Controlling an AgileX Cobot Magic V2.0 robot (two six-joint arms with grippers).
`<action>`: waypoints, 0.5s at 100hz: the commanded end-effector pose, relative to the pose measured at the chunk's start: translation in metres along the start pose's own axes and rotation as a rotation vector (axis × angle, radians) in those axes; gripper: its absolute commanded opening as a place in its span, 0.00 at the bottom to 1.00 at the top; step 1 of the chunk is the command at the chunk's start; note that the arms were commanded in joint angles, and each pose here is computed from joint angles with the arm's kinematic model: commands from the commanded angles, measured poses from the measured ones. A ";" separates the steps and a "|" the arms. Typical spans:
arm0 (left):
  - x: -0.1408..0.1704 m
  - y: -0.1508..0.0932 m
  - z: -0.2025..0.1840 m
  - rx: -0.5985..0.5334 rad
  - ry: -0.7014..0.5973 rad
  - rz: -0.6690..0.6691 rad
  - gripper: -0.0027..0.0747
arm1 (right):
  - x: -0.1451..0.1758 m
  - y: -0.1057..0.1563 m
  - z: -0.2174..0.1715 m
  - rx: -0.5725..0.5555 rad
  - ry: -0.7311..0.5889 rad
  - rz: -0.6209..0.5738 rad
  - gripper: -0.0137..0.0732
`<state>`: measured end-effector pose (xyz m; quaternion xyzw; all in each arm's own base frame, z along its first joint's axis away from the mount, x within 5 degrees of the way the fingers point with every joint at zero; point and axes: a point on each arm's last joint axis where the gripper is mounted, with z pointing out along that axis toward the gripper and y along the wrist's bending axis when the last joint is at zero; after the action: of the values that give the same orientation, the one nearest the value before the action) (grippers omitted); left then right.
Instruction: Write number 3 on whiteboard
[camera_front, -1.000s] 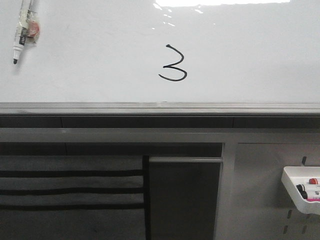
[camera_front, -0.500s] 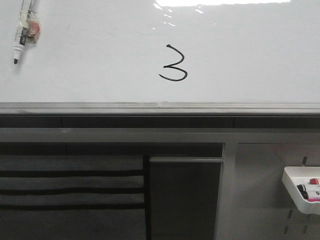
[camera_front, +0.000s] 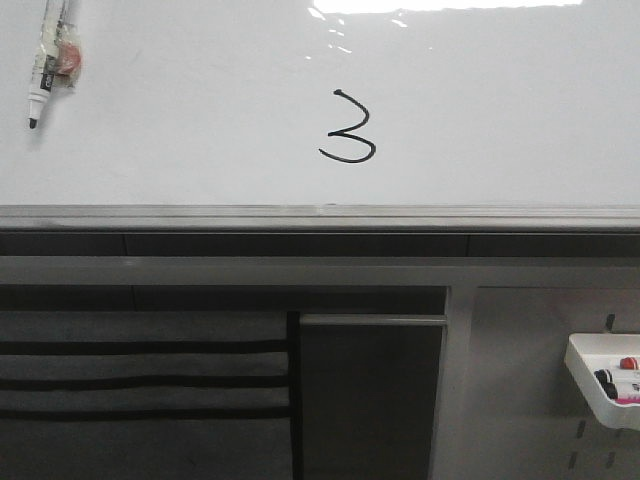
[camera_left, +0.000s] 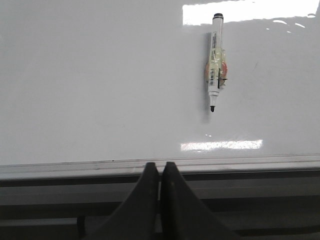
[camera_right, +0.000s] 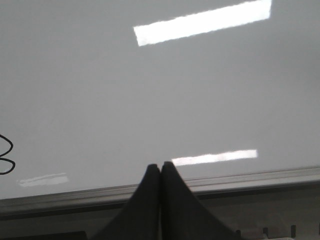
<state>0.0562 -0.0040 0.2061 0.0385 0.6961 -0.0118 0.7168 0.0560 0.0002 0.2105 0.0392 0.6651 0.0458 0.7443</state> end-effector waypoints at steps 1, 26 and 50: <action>-0.007 0.001 -0.003 -0.008 -0.102 -0.010 0.01 | 0.000 0.001 -0.002 -0.014 -0.063 -0.012 0.08; -0.007 0.001 -0.003 -0.008 -0.102 -0.010 0.01 | -0.001 0.001 -0.002 -0.015 -0.067 -0.010 0.08; -0.007 0.001 -0.003 -0.008 -0.102 -0.010 0.01 | -0.001 0.001 -0.002 -0.015 -0.067 -0.010 0.08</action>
<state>0.0562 -0.0040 0.2061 0.0385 0.6961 -0.0118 0.7168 0.0561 0.0003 0.2099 0.0390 0.6677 0.0466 0.7420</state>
